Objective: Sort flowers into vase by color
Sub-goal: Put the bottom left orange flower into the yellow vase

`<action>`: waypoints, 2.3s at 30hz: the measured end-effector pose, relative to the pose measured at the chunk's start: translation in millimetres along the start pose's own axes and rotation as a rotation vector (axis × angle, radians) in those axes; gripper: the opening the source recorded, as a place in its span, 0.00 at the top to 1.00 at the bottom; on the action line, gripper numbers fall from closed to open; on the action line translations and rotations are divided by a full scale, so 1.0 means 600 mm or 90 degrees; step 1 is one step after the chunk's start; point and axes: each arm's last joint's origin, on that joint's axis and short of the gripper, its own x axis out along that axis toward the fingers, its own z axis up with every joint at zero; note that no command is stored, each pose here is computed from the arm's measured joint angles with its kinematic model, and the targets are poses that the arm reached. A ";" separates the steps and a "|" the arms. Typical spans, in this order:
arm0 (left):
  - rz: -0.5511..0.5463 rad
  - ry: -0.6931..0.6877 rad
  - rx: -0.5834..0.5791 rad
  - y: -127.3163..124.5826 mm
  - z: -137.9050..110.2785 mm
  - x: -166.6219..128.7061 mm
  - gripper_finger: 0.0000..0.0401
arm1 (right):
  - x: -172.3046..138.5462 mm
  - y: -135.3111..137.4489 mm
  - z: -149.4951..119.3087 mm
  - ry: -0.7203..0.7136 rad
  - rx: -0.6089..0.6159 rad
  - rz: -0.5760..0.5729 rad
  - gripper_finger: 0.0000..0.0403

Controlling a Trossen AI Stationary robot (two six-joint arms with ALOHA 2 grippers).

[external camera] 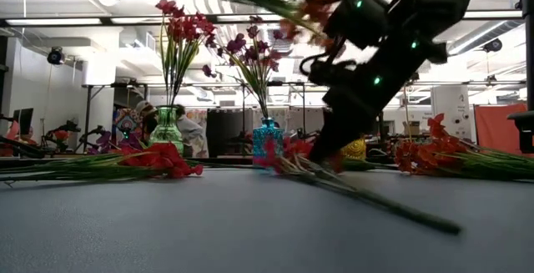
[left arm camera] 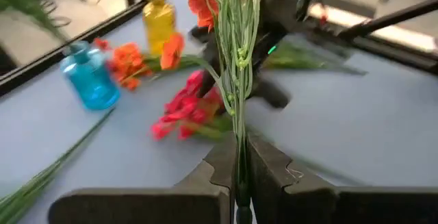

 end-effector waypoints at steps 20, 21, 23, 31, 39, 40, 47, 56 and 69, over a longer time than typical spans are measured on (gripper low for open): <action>0.049 -0.233 0.029 0.004 -0.074 0.031 0.99 | -0.110 0.020 0.015 -0.409 0.054 0.139 0.49; 0.062 -0.257 0.011 0.010 -0.076 0.036 0.99 | -0.110 0.020 0.013 -0.448 0.070 0.148 0.49; 0.085 -0.288 -0.014 0.025 -0.087 0.045 0.99 | -0.108 0.019 0.010 -0.505 0.093 0.162 0.49; 0.040 -0.332 -0.101 0.055 -0.120 0.073 0.99 | -0.077 0.039 0.055 -0.572 0.109 0.167 0.45; 0.058 -0.331 -0.073 0.039 -0.134 0.098 0.99 | -0.048 0.058 0.111 -0.593 0.142 0.172 0.27; 0.060 -0.331 -0.070 0.034 -0.133 0.102 0.99 | -0.045 0.060 0.115 -0.595 0.142 0.172 0.25; 0.089 -0.330 -0.032 0.010 -0.129 0.119 0.98 | -0.025 0.066 0.143 -0.611 0.154 0.161 0.23; 0.055 -0.325 -0.032 0.019 -0.133 0.110 0.95 | -0.025 0.068 0.147 -0.616 0.150 0.158 0.61; 0.021 -0.276 0.026 0.059 -0.122 0.073 0.61 | -0.037 0.066 0.150 -0.571 0.119 0.146 0.96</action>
